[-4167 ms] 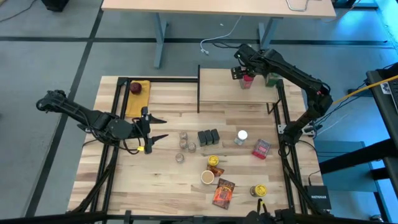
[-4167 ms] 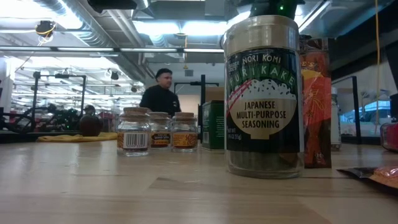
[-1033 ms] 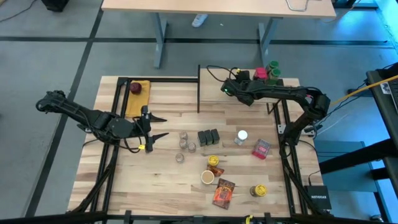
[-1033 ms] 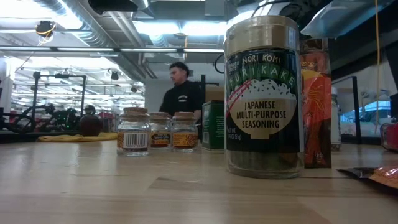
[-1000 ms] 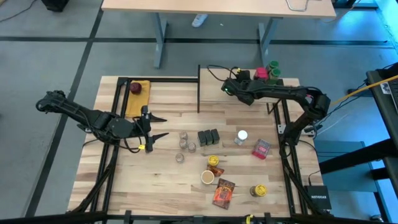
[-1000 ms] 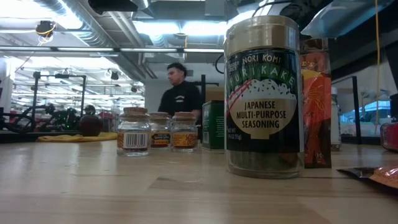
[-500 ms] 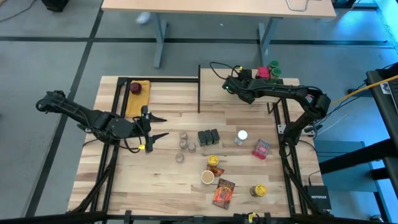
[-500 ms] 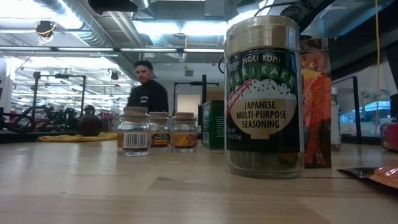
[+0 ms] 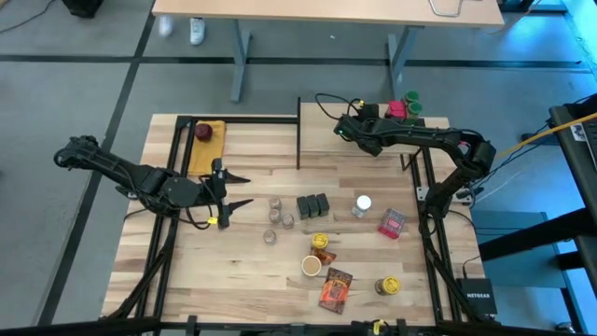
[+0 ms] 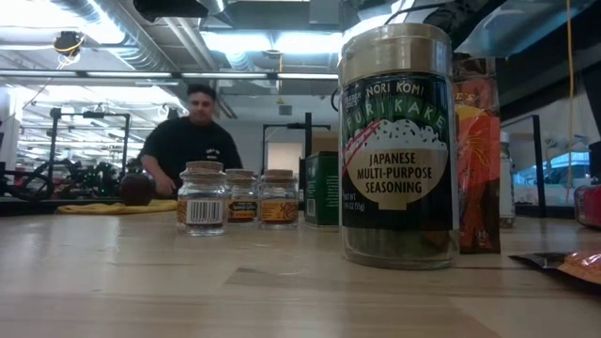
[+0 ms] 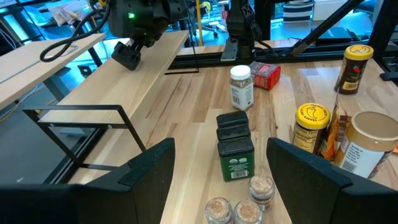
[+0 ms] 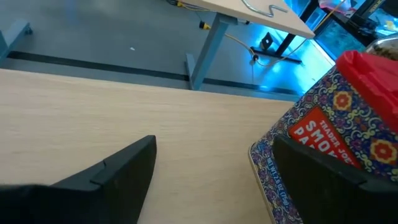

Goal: Shelf spices
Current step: Put the bottom red seasoning can on the shelf, then put the red seasoning can on the shelf and align it with the other red seasoning can

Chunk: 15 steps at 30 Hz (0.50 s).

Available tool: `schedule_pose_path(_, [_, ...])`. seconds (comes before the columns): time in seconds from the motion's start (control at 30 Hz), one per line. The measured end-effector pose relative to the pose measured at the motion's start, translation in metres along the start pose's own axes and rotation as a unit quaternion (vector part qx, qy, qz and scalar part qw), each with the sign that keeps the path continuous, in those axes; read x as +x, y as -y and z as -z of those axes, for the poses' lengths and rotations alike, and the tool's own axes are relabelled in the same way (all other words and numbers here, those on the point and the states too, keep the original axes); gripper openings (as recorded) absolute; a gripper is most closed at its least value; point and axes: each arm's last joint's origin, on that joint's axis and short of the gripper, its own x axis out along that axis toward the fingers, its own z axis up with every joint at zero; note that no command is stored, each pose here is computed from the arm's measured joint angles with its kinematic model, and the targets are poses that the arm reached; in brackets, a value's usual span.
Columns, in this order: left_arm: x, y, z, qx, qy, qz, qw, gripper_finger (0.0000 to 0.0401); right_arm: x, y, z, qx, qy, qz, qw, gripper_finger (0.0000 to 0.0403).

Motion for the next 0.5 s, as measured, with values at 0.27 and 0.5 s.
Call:
schedule_pose_path(0.27, [0.0,0.0,0.0,0.0,0.0,0.0,1.0,0.0249,-0.009,0.002,-0.004,-0.004,0.011,-0.017,1.0,0.0327])
schedule_pose_path(0.5, [0.0,0.0,0.0,0.0,0.0,0.0,1.0,0.0249,-0.043,0.003,-0.02,-0.055,0.037,-0.088,0.994,0.0328])
